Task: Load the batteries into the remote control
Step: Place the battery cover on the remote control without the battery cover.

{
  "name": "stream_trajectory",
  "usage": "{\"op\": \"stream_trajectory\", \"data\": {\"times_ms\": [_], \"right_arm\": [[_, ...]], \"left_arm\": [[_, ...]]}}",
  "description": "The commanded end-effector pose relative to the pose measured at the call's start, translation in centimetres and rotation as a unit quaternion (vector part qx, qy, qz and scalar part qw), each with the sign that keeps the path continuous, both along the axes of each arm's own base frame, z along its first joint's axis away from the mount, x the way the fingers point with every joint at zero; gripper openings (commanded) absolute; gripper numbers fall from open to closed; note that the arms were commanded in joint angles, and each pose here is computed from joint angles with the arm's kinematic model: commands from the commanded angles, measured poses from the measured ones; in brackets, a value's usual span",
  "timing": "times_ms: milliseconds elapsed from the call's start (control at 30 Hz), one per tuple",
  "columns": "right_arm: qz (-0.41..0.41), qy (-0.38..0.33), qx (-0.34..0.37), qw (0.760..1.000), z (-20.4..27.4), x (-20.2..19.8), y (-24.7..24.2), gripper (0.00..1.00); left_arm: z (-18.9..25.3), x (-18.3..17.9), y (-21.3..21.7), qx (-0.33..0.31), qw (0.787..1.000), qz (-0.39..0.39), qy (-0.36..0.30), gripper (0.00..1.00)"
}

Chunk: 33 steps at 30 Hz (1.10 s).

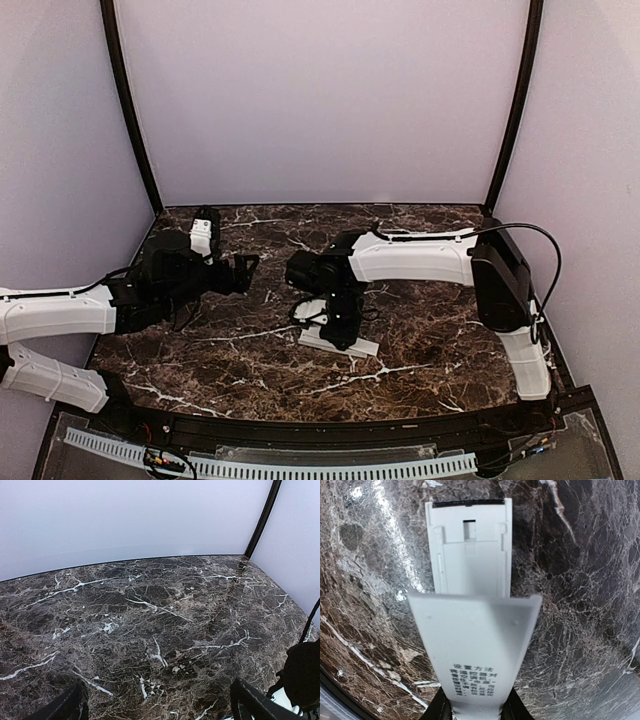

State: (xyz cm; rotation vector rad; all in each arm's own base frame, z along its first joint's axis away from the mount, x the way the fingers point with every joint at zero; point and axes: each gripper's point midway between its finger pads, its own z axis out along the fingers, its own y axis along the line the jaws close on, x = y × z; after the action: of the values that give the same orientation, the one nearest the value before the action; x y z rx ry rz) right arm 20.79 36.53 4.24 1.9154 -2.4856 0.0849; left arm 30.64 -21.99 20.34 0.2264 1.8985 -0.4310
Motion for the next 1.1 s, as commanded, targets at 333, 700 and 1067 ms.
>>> {"op": "stream_trajectory", "data": {"times_ms": [333, 700, 1067], "right_arm": [[0.008, -0.016, -0.025, 1.000, -1.1, 0.7, -0.2, 0.27], [0.010, -0.008, -0.023, 1.000, -1.3, 0.6, 0.1, 0.33], [0.011, -0.015, -0.024, 1.000, -1.0, 0.9, 0.3, 0.37]], "left_arm": [[0.9, 0.2, -0.2, -0.006, 1.000, -0.004, -0.007, 0.98], [0.9, 0.2, -0.2, -0.006, 1.000, -0.004, -0.008, 0.98], [1.0, 0.1, -0.2, -0.007, 1.000, -0.008, -0.010, 0.98]]}}
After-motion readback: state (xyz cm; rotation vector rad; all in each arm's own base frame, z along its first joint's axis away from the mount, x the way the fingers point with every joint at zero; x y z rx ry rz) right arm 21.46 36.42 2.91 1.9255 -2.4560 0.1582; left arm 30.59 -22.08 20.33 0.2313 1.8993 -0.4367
